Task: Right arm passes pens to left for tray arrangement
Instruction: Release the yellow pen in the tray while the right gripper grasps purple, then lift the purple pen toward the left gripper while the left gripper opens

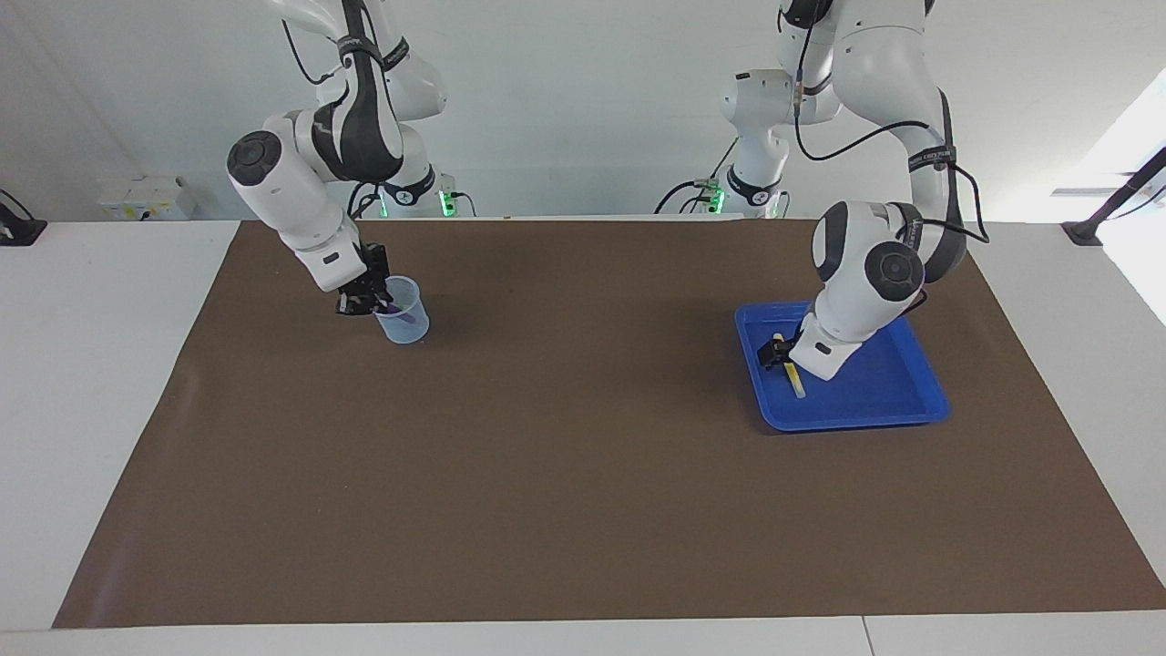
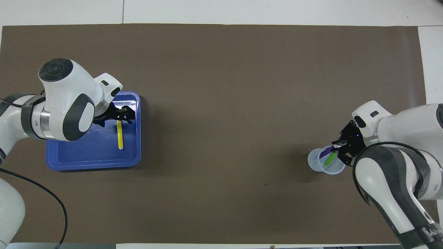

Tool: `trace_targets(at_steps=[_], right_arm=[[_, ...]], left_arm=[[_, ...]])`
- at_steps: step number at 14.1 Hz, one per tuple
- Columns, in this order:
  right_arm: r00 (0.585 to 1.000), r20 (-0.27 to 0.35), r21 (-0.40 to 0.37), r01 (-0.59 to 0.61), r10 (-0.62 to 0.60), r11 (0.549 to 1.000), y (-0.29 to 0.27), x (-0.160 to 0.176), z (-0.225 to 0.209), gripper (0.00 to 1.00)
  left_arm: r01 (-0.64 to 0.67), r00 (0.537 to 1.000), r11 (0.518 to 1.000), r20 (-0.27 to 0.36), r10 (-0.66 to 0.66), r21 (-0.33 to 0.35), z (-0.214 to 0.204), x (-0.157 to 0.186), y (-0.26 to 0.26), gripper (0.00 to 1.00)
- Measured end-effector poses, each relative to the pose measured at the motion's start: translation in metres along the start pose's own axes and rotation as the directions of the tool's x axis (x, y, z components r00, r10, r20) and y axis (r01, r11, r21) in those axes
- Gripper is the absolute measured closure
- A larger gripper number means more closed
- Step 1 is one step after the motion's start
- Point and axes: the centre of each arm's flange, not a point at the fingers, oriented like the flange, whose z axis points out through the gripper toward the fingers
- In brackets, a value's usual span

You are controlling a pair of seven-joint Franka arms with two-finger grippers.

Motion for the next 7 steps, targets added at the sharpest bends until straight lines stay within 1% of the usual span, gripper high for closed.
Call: trace_targets(at_steps=[2, 4, 5, 6, 7], right_arm=[[0.999, 0.003, 0.025, -0.042, 0.041, 0.999, 0.001, 0.007, -0.032, 0.81], [0.992, 0.006, 0.038, -0.13, 0.13, 0.991, -0.001, 0.014, -0.071, 0.81], [0.982, 0.009, 0.041, -0.191, 0.191, 0.981, -0.003, 0.017, -0.09, 0.81], [0.966, 0.009, 0.041, -0.258, 0.258, 0.965, -0.006, 0.021, -0.105, 0.82], [0.943, -0.005, 0.048, -0.331, 0.331, 0.942, -0.01, 0.029, -0.118, 0.82]], left_arm=[[0.028, 1.0, 0.999, 0.007, -0.028, -0.027, -0.033, -0.008, 0.01, 0.0], [0.12, 0.993, 0.99, 0.013, -0.119, -0.08, -0.061, -0.019, 0.021, 0.0], [0.188, 0.982, 0.975, 0.022, -0.187, -0.121, -0.072, -0.025, 0.029, 0.0], [0.264, 0.964, 0.95, 0.041, -0.261, -0.165, -0.083, -0.031, 0.038, 0.0], [0.336, 0.942, 0.919, 0.065, -0.33, -0.206, -0.094, -0.038, 0.046, 0.0]])
